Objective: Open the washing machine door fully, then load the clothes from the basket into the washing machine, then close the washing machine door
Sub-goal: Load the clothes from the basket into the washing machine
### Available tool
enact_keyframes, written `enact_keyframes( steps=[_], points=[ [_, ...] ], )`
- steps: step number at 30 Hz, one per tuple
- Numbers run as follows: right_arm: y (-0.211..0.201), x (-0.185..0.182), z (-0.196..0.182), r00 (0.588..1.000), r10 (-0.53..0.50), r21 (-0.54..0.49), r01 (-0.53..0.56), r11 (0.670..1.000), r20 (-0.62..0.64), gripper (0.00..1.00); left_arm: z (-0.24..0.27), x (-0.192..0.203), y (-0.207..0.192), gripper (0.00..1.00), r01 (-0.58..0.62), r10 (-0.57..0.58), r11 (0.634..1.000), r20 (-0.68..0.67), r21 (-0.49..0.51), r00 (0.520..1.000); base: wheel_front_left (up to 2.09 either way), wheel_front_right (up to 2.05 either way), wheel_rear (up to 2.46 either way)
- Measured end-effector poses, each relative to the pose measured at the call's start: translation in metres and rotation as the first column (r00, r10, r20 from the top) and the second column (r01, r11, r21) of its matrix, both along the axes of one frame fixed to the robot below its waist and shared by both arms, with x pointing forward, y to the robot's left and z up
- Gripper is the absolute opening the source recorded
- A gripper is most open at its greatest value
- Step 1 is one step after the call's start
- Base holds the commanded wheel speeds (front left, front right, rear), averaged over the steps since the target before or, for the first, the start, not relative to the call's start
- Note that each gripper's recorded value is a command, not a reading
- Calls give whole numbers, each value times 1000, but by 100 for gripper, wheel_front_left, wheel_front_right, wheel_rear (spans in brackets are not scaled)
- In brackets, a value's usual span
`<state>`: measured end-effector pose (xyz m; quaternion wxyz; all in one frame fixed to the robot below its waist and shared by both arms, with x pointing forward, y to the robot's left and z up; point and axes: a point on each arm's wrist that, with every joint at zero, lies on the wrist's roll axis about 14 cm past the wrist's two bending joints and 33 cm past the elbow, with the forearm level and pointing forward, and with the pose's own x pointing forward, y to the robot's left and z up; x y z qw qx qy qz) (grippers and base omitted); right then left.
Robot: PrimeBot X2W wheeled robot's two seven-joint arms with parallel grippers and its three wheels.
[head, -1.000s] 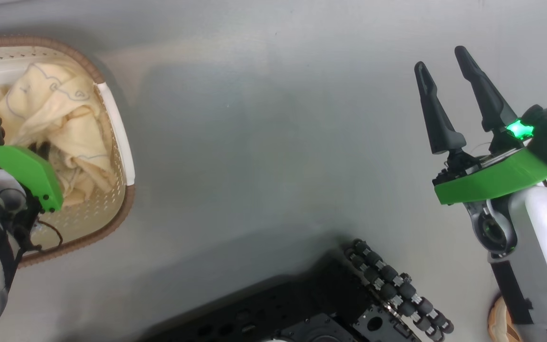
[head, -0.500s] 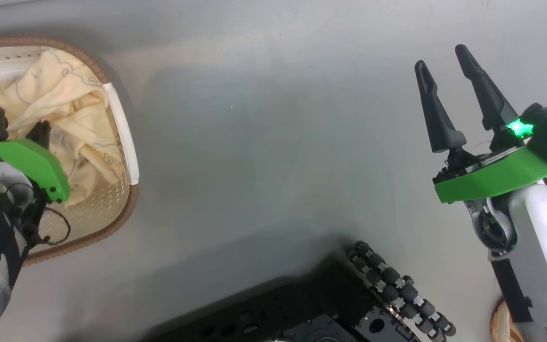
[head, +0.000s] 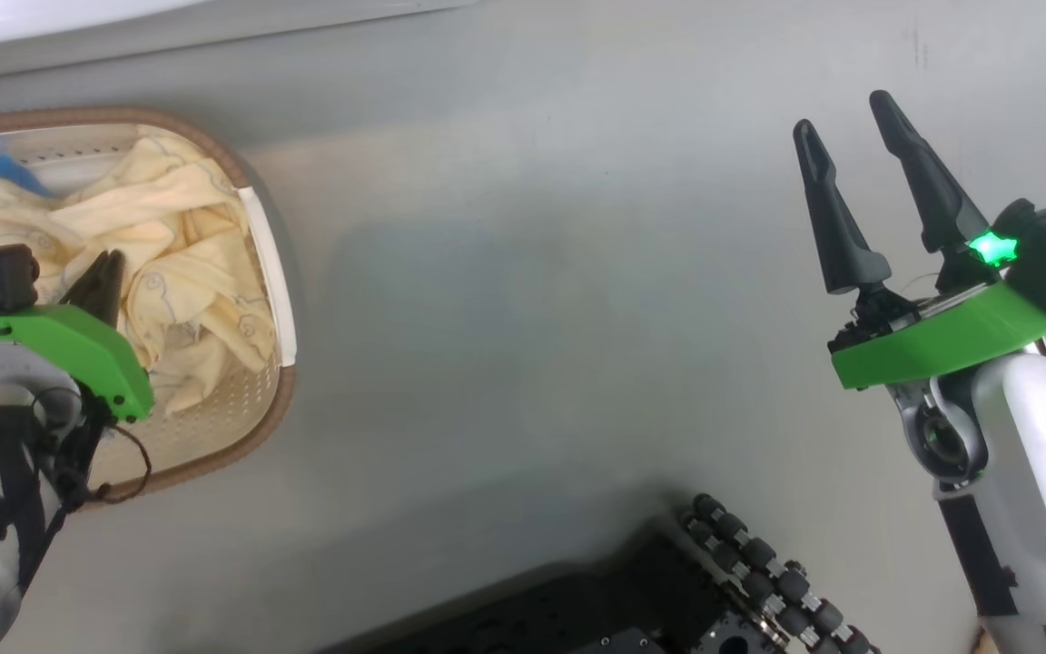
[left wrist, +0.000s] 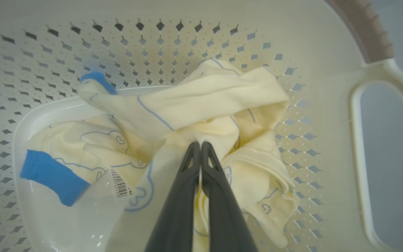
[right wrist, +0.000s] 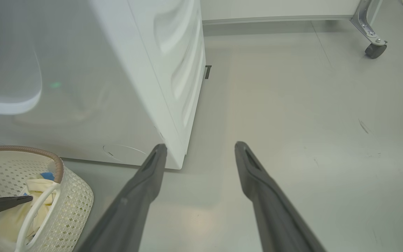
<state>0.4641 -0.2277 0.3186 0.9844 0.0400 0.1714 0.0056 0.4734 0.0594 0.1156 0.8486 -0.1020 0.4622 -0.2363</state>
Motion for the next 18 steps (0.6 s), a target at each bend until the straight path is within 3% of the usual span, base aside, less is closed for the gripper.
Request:
enact_keyframes(
  steps=[7, 18],
  points=[
    [4, 6, 17, 999, 9, 13, -9, 1000, 46, 100, 42, 23, 6, 0, -17, 21, 999, 122, -39, 992, 0, 0, 0],
    [22, 10, 39, 994, 45, 46, -50, 998, 102, 100, 103, 10, 19, 0, -67, 87, 994, 255, -87, 963, 0, 0, 0]
  ],
)
